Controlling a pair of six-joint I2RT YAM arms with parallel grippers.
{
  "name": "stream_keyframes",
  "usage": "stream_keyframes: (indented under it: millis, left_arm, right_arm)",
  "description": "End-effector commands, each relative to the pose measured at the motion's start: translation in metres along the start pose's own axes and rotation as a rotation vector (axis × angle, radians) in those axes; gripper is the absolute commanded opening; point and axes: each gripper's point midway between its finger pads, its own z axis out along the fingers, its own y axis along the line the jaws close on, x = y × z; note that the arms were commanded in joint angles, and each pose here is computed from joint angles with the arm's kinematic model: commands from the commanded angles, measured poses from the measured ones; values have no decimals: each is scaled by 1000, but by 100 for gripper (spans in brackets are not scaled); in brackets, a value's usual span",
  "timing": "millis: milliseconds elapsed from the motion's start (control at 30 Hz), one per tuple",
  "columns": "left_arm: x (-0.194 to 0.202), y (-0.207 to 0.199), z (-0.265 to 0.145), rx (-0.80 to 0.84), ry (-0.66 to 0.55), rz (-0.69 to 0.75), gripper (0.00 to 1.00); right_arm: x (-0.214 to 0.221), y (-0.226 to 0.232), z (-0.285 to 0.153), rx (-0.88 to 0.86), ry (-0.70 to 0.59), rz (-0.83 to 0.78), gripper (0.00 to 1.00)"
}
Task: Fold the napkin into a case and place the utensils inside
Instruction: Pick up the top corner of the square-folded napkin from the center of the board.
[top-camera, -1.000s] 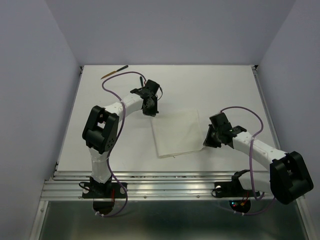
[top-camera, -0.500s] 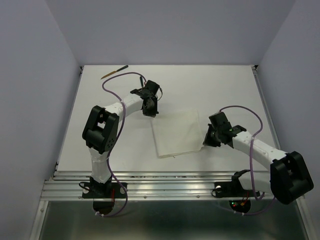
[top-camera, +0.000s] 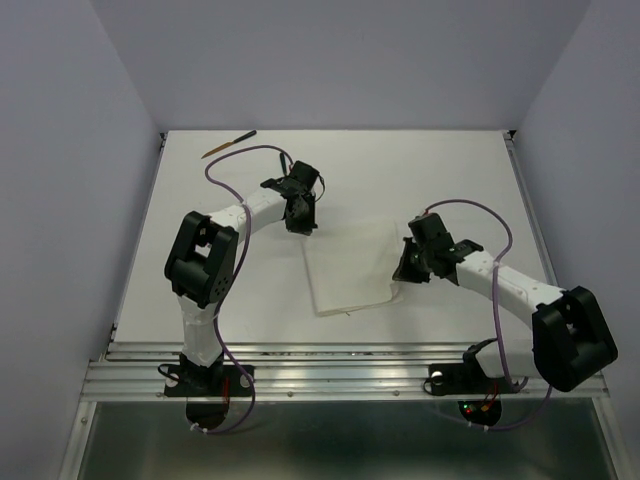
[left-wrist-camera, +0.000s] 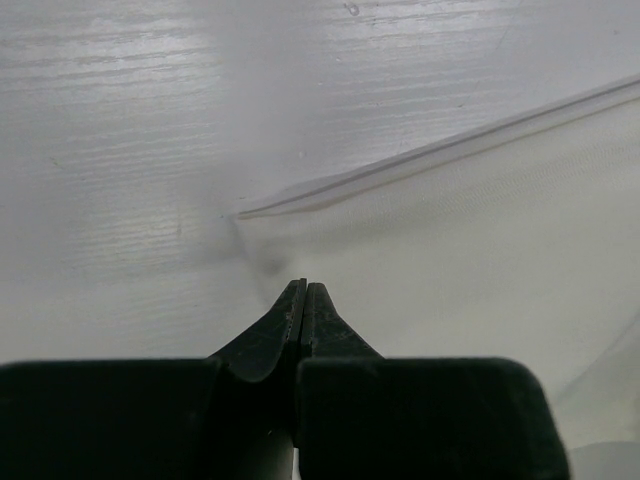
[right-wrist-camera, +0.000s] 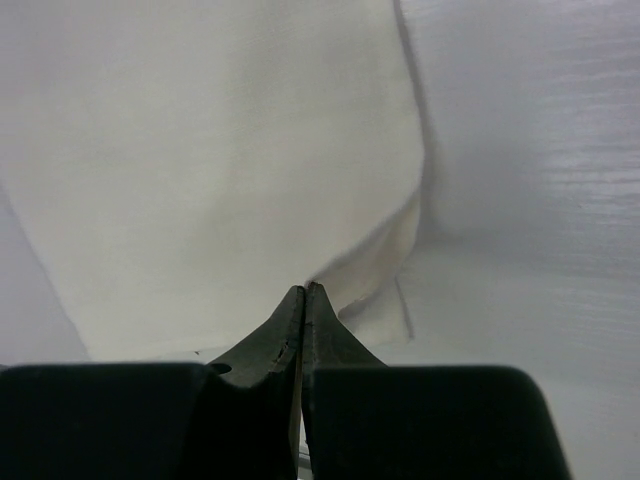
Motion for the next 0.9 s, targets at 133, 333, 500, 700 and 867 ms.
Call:
stream_keyframes:
  millis: [133, 333, 500, 700, 867]
  left_arm:
    - [-4, 0, -12, 8, -27, 12, 0]
    - [-6, -2, -12, 12, -29, 15, 0]
    - [-5, -1, -11, 11, -26, 16, 0]
    - [-4, -1, -11, 11, -24, 19, 0]
    - [-4, -1, -10, 15, -21, 21, 0]
  right_arm:
    - [-25, 42, 3, -109, -59, -43, 1]
    - [-29, 50, 7, -116, -62, -50, 1]
    - [-34, 59, 10, -128, -68, -62, 3]
    - [-41, 72, 16, -151, -74, -75, 7]
    - [-41, 85, 23, -171, -61, -101, 30]
